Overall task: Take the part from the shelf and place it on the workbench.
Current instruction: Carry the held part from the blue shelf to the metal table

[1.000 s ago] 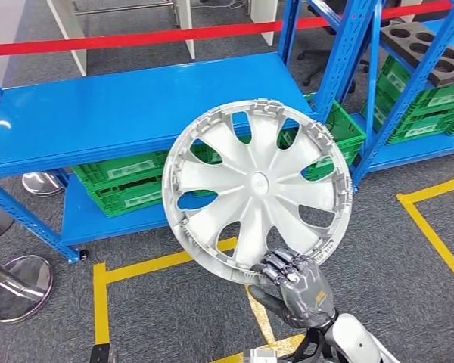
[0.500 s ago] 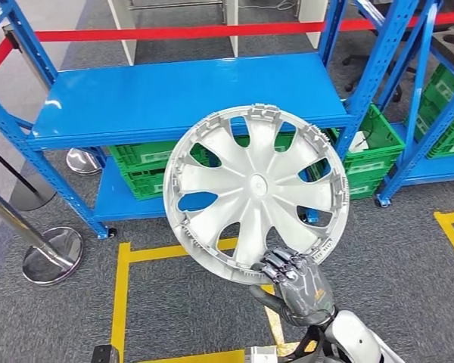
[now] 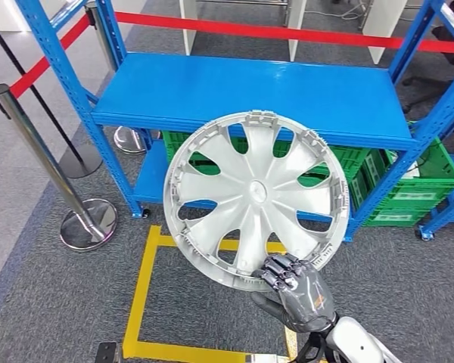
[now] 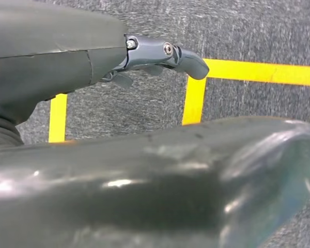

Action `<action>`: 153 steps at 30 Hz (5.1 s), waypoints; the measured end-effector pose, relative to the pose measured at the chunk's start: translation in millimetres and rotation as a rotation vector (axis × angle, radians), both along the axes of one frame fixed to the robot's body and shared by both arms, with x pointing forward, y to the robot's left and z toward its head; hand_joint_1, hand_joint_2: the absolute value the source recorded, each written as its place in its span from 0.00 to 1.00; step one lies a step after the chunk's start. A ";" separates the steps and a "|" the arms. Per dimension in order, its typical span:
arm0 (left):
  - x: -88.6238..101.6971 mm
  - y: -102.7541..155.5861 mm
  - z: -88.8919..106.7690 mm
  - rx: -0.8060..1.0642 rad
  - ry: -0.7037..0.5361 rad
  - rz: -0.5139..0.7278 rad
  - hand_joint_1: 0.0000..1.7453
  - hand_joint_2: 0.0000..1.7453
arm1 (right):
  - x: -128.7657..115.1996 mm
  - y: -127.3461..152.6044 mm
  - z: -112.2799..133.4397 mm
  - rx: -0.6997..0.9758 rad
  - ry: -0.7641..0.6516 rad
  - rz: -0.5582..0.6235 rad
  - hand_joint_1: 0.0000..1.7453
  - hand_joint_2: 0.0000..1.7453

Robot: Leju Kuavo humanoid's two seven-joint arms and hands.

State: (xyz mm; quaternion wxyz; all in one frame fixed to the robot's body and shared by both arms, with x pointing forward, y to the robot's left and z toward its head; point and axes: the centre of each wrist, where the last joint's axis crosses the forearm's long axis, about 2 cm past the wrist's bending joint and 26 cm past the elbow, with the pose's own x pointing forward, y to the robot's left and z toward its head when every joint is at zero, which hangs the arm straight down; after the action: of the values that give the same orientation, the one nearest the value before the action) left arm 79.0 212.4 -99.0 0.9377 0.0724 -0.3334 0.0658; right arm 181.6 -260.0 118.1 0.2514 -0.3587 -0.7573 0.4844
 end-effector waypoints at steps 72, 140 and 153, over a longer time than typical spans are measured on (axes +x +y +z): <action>10.8 11.7 0.4 0.048 0.018 -0.155 0.00 0.00 | -35.1 3.9 -5.4 -0.039 -0.029 -0.009 1.00 1.00; 4.6 25.3 -2.5 0.034 0.045 -0.055 0.00 0.00 | 28.0 43.3 9.8 -0.003 -0.088 0.174 1.00 1.00; 9.4 24.6 -1.5 0.042 0.038 -0.074 0.00 0.00 | 28.9 43.8 10.2 0.004 -0.091 0.175 1.00 1.00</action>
State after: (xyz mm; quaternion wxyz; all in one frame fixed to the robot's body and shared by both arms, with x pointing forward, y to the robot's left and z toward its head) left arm 88.4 237.0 -100.5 0.9439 0.0809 -0.3193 0.0228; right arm 210.5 -216.2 128.3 0.1741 -0.3125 -0.7974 0.4860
